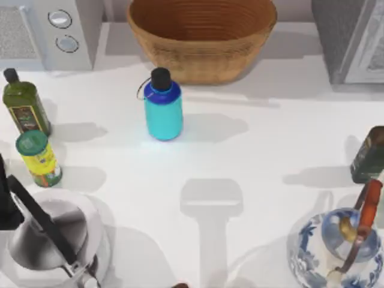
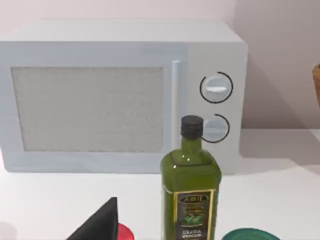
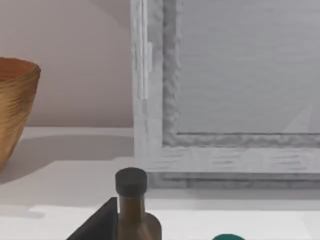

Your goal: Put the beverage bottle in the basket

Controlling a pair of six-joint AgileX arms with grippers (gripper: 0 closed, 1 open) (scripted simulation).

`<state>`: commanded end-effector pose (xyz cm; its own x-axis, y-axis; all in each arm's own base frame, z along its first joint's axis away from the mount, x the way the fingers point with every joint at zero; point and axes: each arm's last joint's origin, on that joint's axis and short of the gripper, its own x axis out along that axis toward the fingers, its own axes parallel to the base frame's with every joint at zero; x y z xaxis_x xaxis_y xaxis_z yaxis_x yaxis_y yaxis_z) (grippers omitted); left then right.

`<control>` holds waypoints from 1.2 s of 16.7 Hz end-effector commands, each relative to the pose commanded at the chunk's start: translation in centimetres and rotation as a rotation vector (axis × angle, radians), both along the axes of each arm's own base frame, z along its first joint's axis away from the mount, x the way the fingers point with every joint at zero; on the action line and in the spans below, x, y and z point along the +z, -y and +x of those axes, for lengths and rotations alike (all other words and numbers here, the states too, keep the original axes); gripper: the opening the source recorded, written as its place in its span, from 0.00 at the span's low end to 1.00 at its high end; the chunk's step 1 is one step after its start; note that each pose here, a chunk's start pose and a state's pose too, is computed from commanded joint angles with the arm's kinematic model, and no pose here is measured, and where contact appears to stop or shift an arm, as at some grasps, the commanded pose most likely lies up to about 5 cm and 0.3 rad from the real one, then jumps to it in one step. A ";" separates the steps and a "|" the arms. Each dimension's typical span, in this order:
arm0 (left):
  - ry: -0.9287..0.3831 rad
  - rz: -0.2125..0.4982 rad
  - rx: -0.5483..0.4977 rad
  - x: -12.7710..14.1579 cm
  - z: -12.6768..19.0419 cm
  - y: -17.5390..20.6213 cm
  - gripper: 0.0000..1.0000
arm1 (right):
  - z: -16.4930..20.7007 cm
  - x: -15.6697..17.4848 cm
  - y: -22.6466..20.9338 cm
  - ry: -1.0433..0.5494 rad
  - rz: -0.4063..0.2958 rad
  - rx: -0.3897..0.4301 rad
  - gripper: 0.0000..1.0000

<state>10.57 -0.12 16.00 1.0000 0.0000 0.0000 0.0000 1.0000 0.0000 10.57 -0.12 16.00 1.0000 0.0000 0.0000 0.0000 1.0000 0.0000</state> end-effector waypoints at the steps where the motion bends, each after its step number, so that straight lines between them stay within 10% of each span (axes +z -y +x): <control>1: 0.000 0.000 0.000 0.0 0.0 0.0 1.00 | 0.0 0.0 0.0 0.000 0.000 0.000 1.00; 13: 0.011 0.062 -0.254 9.4 6.2 2.5 1.00 | 0.0 0.0 0.0 0.000 0.000 0.000 1.00; 20: -0.278 0.158 -0.559 4.5 18.5 7.1 1.00 | 0.0 0.0 0.0 0.000 0.000 0.000 1.00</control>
<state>29.06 -7.25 20.53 0.8116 -0.5003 -0.3017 0.5427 0.8368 0.0723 10.57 -0.12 16.00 1.0000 0.0000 0.0000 0.0000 1.0000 0.0000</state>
